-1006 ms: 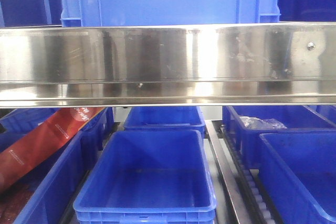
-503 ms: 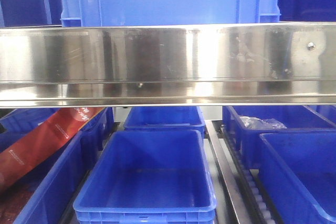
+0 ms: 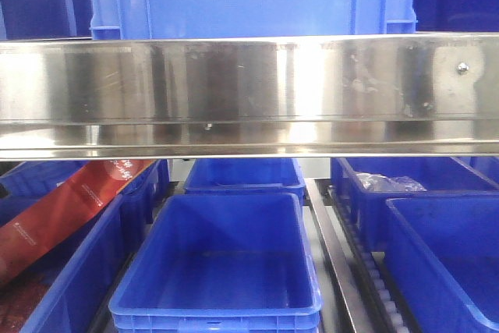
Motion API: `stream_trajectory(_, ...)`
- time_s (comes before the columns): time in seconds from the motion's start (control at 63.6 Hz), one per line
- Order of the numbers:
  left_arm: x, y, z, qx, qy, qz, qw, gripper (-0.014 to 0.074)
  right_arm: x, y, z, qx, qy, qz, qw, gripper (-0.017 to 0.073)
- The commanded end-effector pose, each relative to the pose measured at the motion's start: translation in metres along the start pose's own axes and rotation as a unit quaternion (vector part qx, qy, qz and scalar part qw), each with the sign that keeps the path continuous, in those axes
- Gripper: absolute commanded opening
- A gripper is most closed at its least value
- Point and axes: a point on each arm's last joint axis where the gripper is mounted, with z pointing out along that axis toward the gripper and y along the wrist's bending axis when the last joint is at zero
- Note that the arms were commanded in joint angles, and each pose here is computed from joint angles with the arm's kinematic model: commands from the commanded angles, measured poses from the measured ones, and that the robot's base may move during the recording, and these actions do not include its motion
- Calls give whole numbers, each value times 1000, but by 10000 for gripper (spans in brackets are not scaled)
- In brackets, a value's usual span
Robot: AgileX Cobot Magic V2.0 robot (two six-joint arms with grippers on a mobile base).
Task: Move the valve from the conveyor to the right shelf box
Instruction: 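Move both held valves over the blue bins on the shelf, then open the right gripper to drop its valve into the blue bin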
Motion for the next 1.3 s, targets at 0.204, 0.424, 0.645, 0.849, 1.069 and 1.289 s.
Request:
stream_trajectory(0.204,-81,-46,37,88,-53,26,994,-111,-87,21,-4,-44,-112,-26,992,-162)
stream_trajectory(0.424,-118,-94,93,136,-49,16,989,-111,-136,40,35,-77,-125,-23,989,-162)
stream_trajectory(0.645,-127,-127,155,151,-1,-31,988,-111,-169,73,84,-123,-126,-25,984,-162)
stream_trajectory(0.849,-119,-146,194,155,61,-50,985,-111,-172,98,133,-143,-107,-31,983,-162)
stream_trajectory(1.069,-102,-156,214,153,92,-47,983,-111,-155,106,171,-145,-67,-32,987,-121)
stream_trajectory(1.289,-95,-159,221,152,104,-43,982,47,-151,109,178,-156,-56,-15,986,272)
